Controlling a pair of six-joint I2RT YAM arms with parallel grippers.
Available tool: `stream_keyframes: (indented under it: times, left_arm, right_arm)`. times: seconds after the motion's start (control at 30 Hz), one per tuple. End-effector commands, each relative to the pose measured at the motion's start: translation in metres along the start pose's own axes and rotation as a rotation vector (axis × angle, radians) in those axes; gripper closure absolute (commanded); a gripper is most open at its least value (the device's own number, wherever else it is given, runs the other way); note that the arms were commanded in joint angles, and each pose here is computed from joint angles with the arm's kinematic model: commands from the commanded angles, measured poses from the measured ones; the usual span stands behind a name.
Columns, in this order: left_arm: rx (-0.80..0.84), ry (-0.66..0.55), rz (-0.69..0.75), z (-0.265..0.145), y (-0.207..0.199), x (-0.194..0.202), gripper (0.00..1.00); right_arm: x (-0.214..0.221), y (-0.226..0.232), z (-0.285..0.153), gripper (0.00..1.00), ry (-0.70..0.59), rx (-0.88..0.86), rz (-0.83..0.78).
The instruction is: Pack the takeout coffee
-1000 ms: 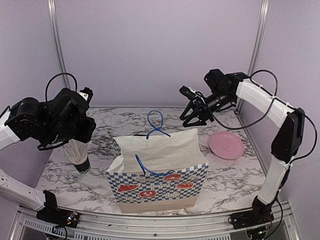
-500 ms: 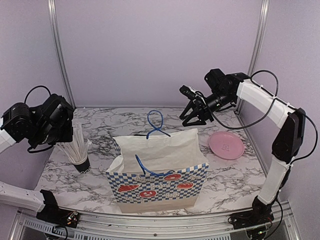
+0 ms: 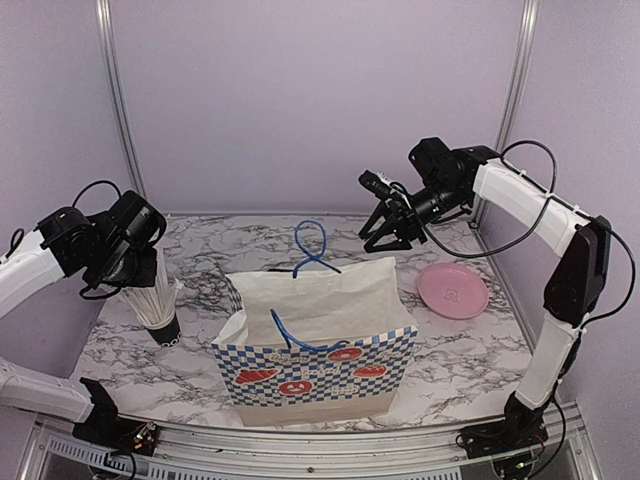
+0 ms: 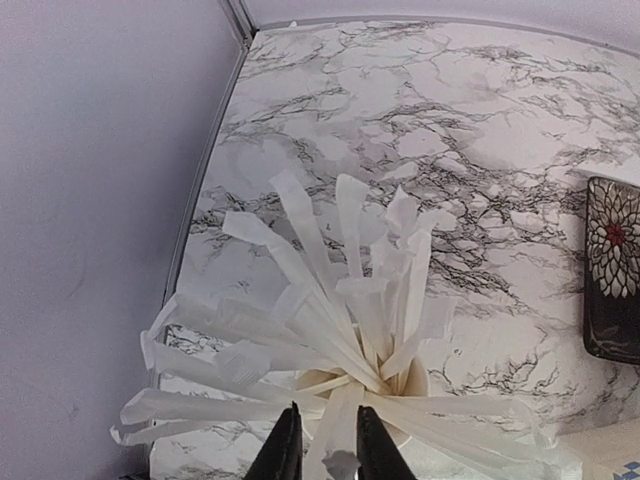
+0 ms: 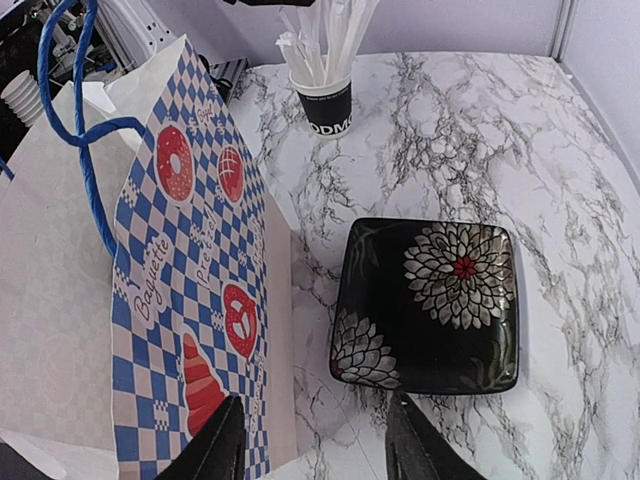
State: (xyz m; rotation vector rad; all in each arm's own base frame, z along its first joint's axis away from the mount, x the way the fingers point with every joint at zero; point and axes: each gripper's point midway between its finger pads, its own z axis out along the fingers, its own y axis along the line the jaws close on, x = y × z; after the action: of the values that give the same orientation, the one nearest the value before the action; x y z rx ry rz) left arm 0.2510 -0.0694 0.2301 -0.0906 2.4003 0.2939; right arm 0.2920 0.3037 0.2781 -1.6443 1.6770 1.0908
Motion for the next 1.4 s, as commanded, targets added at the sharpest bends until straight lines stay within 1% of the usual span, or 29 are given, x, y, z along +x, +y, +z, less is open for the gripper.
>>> stream_keyframes:
  times: [0.0, 0.13, 0.27, 0.43, 0.63, 0.7, 0.93, 1.13, 1.27, 1.37]
  left_arm:
    - [0.019, 0.000, 0.031, 0.010, -0.010, -0.005, 0.85]
    - [0.031, 0.005, 0.037, 0.010, -0.013, -0.007, 0.94]
    - [0.085, -0.003, 0.016, -0.007, -0.015, -0.017, 1.00]
    - [0.156, -0.023, -0.025, -0.048, -0.007, -0.040, 1.00]
    - [0.187, -0.085, -0.071, -0.088, 0.011, -0.066, 1.00]
    - [0.220, -0.106, -0.080, -0.102, 0.012, -0.075, 1.00]
    - [0.444, -0.229, -0.141, -0.166, 0.002, -0.125, 1.00]
    - [0.602, -0.309, -0.142, -0.204, -0.011, -0.152, 1.00]
    - [0.810, -0.390, -0.143, -0.240, -0.031, -0.169, 1.00]
    - [1.029, -0.415, -0.122, -0.271, -0.056, -0.173, 1.00]
  right_arm:
    - [-0.007, 0.003, -0.006, 0.55, -0.018, 0.012, -0.017]
    - [-0.006, 0.002, -0.005, 0.55, -0.016, 0.010, -0.013]
    - [-0.006, 0.001, -0.004, 0.56, -0.016, 0.011, -0.014]
    - [-0.008, -0.003, -0.002, 0.56, -0.011, 0.007, -0.008]
    - [-0.012, -0.002, 0.001, 0.56, -0.006, -0.001, -0.014]
    - [-0.013, -0.001, 0.001, 0.56, -0.002, -0.001, -0.016]
    - [-0.011, 0.001, -0.002, 0.56, 0.013, 0.019, -0.030]
    - [-0.016, 0.001, -0.006, 0.57, 0.013, 0.032, -0.029]
    - [-0.021, 0.003, -0.011, 0.56, 0.014, 0.050, -0.035]
    - [-0.022, 0.001, -0.013, 0.57, 0.020, 0.071, -0.031]
